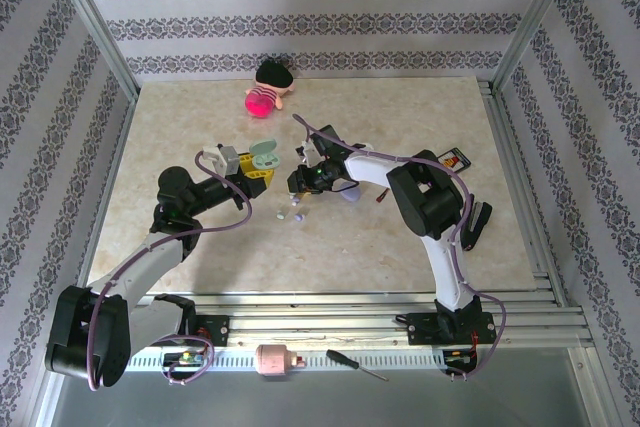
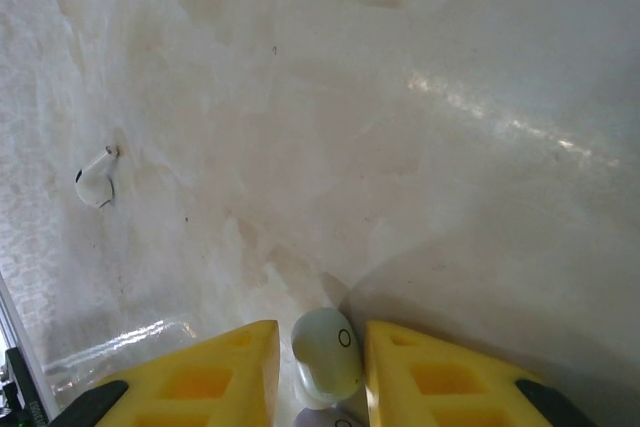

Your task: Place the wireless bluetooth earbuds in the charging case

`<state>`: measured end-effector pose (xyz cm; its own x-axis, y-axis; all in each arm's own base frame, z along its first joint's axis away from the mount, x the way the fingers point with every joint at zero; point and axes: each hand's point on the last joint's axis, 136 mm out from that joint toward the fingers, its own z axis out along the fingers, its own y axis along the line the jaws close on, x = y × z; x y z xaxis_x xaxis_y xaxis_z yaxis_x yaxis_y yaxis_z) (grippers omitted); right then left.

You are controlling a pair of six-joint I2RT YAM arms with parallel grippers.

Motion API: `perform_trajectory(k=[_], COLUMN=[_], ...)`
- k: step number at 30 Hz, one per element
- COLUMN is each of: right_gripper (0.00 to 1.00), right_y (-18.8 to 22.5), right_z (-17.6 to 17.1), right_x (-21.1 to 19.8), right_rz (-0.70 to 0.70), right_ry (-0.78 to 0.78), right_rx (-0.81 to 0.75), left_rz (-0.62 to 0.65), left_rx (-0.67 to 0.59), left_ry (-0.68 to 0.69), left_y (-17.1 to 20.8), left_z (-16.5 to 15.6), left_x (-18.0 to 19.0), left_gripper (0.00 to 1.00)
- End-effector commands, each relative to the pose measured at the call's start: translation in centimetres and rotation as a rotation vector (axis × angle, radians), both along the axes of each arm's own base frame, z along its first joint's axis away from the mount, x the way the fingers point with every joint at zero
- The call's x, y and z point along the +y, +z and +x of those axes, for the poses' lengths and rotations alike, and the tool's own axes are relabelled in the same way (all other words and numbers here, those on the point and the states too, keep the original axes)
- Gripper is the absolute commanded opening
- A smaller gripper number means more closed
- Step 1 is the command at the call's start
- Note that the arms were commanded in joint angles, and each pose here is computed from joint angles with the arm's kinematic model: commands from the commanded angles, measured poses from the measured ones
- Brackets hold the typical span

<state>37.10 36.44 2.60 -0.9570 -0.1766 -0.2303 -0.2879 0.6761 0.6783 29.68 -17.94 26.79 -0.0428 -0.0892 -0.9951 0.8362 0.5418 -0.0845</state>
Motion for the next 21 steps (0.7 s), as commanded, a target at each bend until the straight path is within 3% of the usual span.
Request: perform_trajectory(k=[1, 6, 21], right_gripper=[0.29, 0.22, 0.2], right_y=[-1.8, -1.4, 2.4], right_z=[-0.8, -0.7, 0.7], right_x=[-0.1, -0.1, -2.7], right_rz=[-0.034, -0.035, -0.064], right_ry=[0.03, 0.029, -0.067], right_rx=[0.03, 0.018, -0.098], left_rz=[-0.005, -0.004, 0.001], left_rx=[-0.069, -0.073, -0.077], left_ry=[0.003, 0.007, 0.013], left_y=[1.2, 1.2, 1.2], left_z=[-0.5, -0.5, -0.4], left_x=[0.4, 0.4, 0.5], left_gripper=[0.31, 0.31, 0.31])
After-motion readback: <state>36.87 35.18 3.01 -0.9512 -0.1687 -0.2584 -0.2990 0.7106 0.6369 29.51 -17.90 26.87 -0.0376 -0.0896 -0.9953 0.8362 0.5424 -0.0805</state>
